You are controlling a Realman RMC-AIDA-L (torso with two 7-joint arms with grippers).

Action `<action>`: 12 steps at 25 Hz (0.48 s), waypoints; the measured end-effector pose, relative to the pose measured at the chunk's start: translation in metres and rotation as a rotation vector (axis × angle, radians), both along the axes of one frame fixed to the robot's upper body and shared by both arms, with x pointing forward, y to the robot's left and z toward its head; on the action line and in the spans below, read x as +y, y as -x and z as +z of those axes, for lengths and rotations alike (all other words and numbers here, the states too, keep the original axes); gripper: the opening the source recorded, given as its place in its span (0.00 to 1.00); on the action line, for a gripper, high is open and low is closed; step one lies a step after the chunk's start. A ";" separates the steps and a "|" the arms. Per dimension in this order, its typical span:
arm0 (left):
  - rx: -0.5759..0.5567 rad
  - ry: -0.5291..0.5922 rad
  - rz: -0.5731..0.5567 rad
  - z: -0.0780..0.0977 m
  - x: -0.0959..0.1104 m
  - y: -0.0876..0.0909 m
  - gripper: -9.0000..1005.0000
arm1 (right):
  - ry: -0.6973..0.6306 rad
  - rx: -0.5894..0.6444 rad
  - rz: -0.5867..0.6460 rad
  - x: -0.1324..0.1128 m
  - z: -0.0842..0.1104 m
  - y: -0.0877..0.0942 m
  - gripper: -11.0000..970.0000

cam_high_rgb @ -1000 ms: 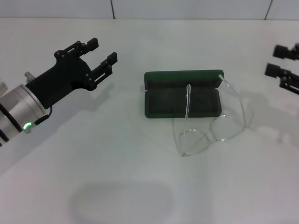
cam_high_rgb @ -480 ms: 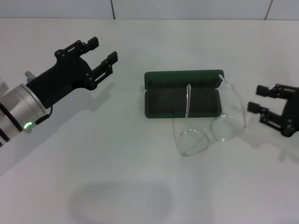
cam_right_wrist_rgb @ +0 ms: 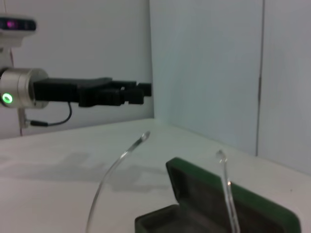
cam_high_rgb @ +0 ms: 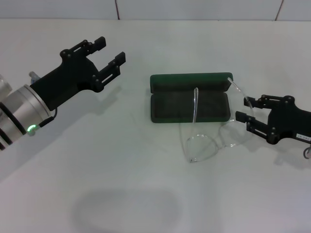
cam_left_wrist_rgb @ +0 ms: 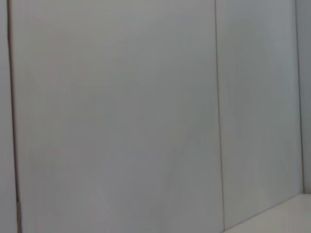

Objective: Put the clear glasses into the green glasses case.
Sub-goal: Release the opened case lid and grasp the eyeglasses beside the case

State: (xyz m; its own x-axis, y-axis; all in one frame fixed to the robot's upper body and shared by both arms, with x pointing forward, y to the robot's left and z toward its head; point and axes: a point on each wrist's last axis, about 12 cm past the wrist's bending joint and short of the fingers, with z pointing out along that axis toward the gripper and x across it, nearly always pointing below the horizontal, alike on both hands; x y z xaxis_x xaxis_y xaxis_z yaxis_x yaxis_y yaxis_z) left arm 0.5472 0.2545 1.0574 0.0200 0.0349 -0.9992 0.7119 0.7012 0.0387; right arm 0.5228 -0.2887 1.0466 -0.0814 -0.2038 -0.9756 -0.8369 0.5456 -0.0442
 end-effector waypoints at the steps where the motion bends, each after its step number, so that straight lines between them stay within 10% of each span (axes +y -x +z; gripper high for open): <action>1: 0.000 0.000 0.000 0.000 0.000 0.000 0.59 | 0.005 0.002 0.003 0.001 -0.001 0.000 0.42; 9: 0.002 -0.001 0.000 -0.001 0.000 0.001 0.59 | 0.007 0.005 -0.006 -0.001 -0.003 0.002 0.41; 12: 0.003 -0.002 -0.002 -0.001 0.000 0.001 0.59 | 0.009 0.012 -0.019 -0.003 -0.004 0.003 0.22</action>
State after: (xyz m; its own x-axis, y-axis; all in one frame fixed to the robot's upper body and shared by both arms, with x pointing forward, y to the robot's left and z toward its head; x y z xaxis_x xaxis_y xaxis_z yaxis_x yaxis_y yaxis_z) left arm 0.5465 0.2545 1.0567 0.0174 0.0372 -0.9992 0.7133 0.6998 0.0385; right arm 0.5199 -0.2921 1.0429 -0.0968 -0.2104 -0.9728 -0.8268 0.5612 -0.0391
